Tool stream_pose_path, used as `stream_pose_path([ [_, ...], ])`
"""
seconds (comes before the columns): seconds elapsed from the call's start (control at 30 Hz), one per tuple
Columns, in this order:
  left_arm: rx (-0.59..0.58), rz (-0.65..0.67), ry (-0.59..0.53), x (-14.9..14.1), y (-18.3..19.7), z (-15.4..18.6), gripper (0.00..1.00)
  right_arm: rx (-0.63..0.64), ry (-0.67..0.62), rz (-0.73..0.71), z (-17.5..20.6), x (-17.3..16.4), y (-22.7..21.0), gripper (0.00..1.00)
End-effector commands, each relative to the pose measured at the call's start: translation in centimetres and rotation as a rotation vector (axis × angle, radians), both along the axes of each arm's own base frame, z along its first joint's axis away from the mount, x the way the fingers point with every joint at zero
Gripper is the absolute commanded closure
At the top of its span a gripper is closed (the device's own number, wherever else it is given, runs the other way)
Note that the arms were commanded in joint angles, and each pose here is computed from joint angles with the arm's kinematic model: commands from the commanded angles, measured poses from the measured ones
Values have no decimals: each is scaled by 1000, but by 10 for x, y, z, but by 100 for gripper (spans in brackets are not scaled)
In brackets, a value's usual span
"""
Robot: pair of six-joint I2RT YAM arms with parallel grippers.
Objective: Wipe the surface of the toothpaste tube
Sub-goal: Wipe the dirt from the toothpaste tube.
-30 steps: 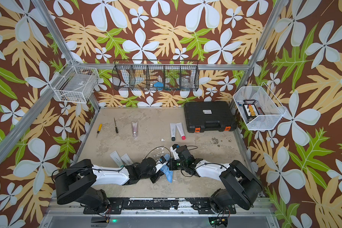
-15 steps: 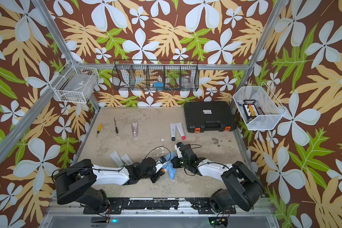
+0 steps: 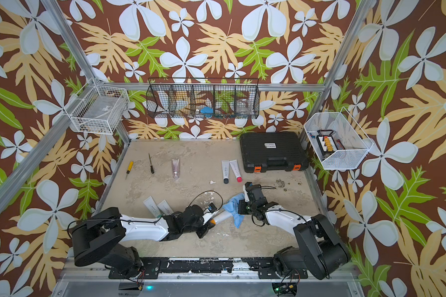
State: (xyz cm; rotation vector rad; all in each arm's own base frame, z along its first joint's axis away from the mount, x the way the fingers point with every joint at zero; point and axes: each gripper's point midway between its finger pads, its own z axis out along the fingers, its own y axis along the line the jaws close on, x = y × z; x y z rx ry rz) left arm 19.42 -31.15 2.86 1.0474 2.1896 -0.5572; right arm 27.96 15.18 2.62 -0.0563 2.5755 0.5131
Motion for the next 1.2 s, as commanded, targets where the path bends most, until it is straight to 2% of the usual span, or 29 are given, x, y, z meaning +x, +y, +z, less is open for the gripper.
stream_pose_path([
  [0.0, 1, 8, -4, 2, 0, 1, 79, -19, 77, 15, -12, -16, -3, 100],
  [0.33, 6, 13, -4, 4, 0, -1, 79, 23, 87, 75, -10, -29, 27, 100],
  [0.77, 15, 39, -21, 8, 3, 0, 79, 150, 156, 184, -11, -73, 96, 100],
  [1.17, 19, 49, -28, 11, 4, 0, 79, 169, 130, 195, -4, -76, 106, 100],
])
